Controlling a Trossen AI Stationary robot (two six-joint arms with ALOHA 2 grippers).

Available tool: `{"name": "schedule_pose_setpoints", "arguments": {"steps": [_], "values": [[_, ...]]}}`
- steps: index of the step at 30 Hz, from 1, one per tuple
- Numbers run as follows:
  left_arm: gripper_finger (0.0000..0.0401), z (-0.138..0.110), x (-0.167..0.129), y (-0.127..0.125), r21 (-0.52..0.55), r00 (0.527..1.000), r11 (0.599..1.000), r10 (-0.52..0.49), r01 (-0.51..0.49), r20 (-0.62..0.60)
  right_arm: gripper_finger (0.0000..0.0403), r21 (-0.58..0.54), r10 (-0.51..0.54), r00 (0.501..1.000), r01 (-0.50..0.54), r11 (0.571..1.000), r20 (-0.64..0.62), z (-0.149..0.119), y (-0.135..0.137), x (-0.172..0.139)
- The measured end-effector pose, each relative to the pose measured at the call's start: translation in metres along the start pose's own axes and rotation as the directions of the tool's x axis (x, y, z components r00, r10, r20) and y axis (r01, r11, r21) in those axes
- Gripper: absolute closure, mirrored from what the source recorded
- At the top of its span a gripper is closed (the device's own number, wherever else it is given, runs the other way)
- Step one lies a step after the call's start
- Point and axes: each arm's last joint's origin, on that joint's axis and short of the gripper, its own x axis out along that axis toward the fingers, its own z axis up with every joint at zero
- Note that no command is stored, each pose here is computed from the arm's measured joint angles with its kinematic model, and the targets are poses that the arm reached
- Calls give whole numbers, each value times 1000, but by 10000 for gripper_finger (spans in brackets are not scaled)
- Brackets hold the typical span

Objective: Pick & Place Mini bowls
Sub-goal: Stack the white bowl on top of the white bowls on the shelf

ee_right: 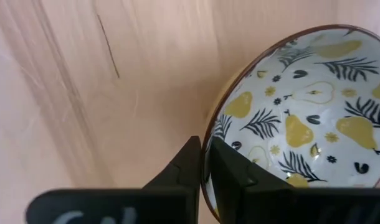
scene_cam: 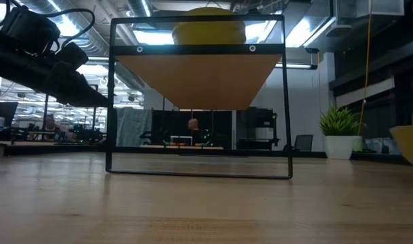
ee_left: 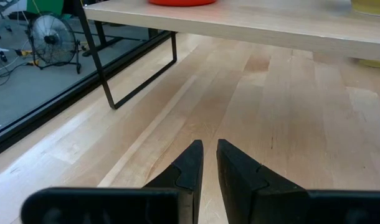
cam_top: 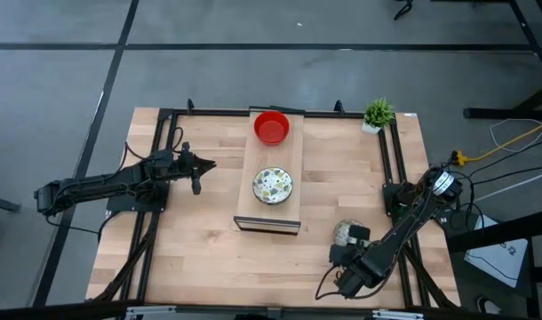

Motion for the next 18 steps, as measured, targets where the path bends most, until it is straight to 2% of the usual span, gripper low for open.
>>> {"name": "schedule_pose_setpoints", "arguments": {"steps": [10, 18], "values": [[358, 0, 0, 0, 0, 1000, 1000, 0, 0, 0, 375, -172, -73, 989, 95, 980, 132, 4, -2, 0], [358, 0, 0, 0, 0, 1000, 1000, 0, 0, 0, 374, -154, -82, 987, 103, 983, 140, 12, -6, 2]]}}
